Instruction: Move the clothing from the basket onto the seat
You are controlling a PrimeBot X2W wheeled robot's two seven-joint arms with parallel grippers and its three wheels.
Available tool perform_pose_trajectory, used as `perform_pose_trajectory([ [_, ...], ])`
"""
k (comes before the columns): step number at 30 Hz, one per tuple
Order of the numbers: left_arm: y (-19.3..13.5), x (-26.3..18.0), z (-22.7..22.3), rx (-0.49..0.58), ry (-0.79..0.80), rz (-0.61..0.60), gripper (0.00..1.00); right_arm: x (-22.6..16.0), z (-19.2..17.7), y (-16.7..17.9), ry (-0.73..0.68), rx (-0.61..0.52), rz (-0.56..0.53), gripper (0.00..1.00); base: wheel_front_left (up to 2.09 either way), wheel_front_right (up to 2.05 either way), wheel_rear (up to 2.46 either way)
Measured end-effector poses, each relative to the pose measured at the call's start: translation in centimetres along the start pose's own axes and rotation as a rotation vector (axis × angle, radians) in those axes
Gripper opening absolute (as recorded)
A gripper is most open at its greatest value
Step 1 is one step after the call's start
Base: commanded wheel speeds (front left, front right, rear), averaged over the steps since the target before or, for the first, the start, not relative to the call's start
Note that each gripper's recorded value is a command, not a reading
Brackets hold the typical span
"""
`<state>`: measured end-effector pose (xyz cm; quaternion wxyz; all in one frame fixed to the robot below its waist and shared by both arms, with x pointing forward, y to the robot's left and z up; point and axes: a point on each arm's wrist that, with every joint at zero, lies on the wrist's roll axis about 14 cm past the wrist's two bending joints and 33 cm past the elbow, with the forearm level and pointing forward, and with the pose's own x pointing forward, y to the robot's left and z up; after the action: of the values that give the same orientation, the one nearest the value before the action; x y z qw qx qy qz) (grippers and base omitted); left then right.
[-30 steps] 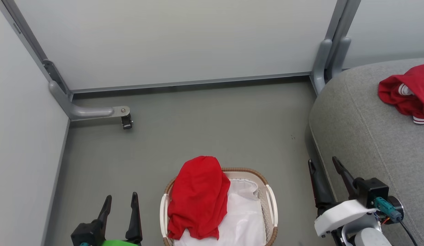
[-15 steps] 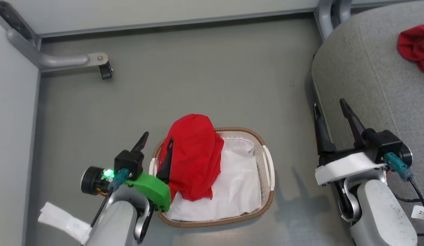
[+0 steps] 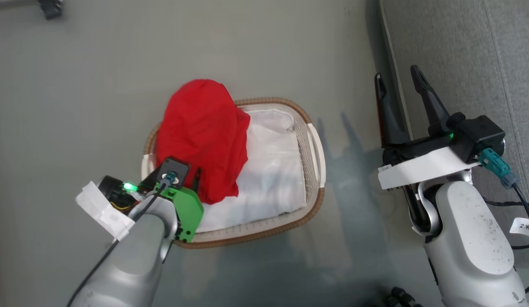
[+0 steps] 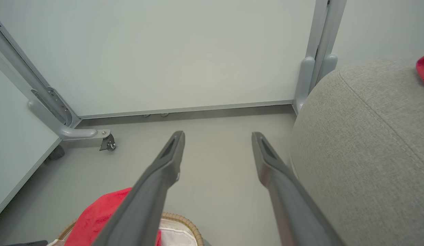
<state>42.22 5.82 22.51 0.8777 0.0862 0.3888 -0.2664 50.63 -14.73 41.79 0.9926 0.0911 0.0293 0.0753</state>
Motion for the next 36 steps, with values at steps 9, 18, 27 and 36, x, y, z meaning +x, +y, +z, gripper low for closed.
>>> perform_pose_trajectory([
  [9, 1.5, 4.4, -4.2, 0.085, 0.161, 0.022, 1.0, -0.1, -3.7, -2.5, 0.082, 0.004, -0.052, 1.0, 0.0, 0.0, 0.0],
  [18, 1.5, 6.8, -6.6, 0.105, 0.245, 0.036, 1.0, -0.3, -5.5, -4.2, 0.122, 0.002, -0.087, 1.0, 0.0, 0.0, 0.0],
  [27, 1.5, 7.2, -7.7, 0.121, 0.299, 0.039, 0.0, -0.6, -5.9, -4.6, 0.135, 0.004, -0.099, 1.0, 0.0, 0.0, 0.0],
  [36, -0.1, 6.9, -5.5, 0.125, 0.215, -0.003, 0.0, -0.6, -5.0, -4.6, 0.117, 0.008, -0.105, 1.0, 0.0, 0.0, 0.0],
])
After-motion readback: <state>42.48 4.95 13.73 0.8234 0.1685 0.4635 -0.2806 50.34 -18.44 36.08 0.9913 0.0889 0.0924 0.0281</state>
